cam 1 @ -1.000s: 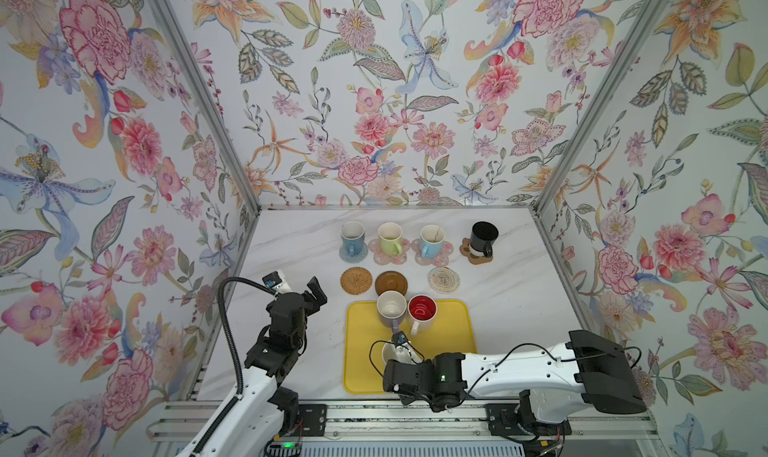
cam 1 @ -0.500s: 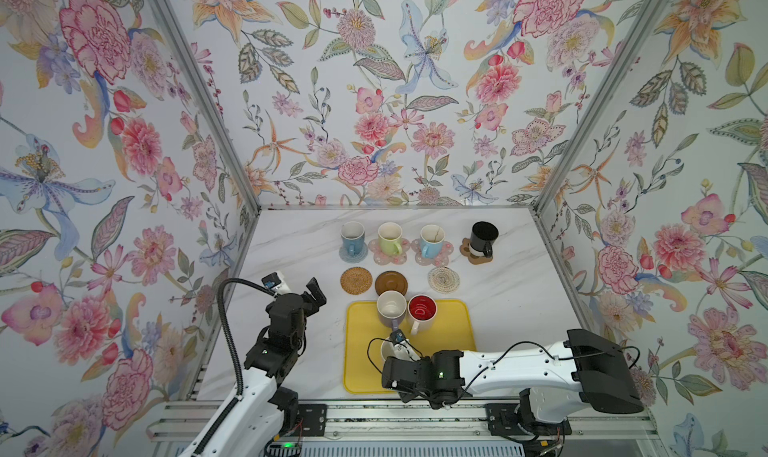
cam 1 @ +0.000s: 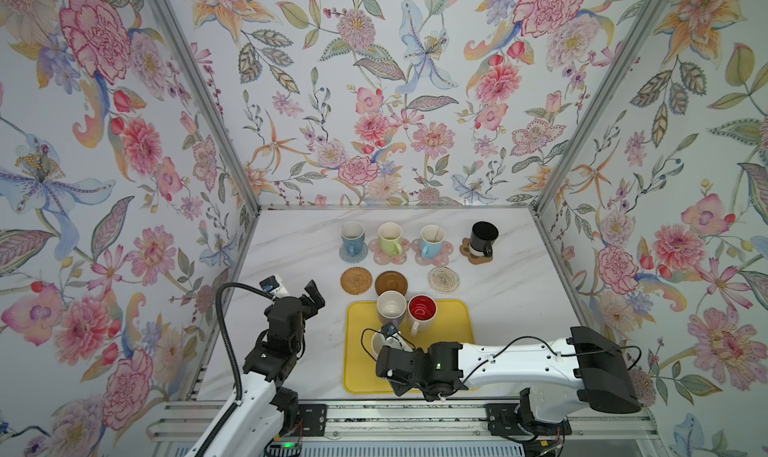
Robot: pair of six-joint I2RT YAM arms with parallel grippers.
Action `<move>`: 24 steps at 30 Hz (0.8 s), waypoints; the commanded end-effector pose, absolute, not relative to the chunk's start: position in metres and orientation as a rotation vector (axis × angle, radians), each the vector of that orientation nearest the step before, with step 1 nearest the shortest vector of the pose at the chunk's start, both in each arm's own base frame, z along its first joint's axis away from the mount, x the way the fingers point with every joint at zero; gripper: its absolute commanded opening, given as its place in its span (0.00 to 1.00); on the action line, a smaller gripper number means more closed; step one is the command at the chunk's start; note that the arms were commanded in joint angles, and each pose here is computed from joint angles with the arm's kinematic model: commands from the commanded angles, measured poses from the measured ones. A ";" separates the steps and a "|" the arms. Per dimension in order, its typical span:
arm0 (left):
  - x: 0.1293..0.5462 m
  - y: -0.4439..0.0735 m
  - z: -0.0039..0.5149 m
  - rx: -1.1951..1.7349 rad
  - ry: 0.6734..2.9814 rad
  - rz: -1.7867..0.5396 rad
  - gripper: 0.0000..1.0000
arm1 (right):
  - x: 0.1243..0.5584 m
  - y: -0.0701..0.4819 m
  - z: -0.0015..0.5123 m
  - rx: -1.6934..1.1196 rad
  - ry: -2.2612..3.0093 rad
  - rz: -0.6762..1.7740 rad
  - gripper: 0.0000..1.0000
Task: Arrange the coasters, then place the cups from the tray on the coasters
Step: 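Lift the pale pink mug off the tray with the right gripper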
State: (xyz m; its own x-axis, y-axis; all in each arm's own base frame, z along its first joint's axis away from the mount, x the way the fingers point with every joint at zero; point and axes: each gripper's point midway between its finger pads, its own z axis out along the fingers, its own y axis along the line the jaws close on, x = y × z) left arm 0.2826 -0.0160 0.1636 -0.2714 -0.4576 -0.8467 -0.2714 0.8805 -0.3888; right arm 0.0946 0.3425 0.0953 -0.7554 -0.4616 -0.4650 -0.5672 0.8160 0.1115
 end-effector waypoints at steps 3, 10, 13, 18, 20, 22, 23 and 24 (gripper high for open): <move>0.278 -0.010 0.156 -0.569 1.885 -0.178 0.99 | 0.122 0.367 0.135 -0.788 2.469 0.403 0.02; 0.275 -0.008 0.158 -0.563 1.876 -0.173 0.99 | 0.160 0.391 0.174 -0.784 2.412 0.482 0.02; 0.273 -0.007 0.160 -0.565 1.872 -0.176 0.99 | 0.177 0.400 0.185 -0.782 2.394 0.495 0.02; 0.270 -0.004 0.161 -0.566 1.869 -0.166 0.99 | 0.207 0.410 0.190 -0.780 2.389 0.480 0.02; 0.268 -0.003 0.162 -0.564 1.866 -0.162 0.99 | 0.219 0.412 0.194 -0.774 2.392 0.465 0.02; 0.267 -0.002 0.163 -0.564 1.863 -0.156 0.99 | 0.230 0.415 0.196 -0.763 2.393 0.457 0.02; 0.267 -0.001 0.163 -0.565 1.862 -0.155 0.99 | 0.235 0.417 0.197 -0.757 2.398 0.456 0.02; 0.266 -0.001 0.163 -0.567 1.860 -0.154 0.99 | 0.240 0.418 0.198 -0.751 2.400 0.452 0.02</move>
State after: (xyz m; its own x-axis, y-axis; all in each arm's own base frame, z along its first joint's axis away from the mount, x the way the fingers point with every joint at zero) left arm 0.2709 -0.0085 0.1711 -0.2428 -0.4689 -0.8492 -0.2749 0.8728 -0.4033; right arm 0.2253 0.4097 0.1715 -0.7052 -0.4243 -0.5680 -0.5881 0.7976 0.1343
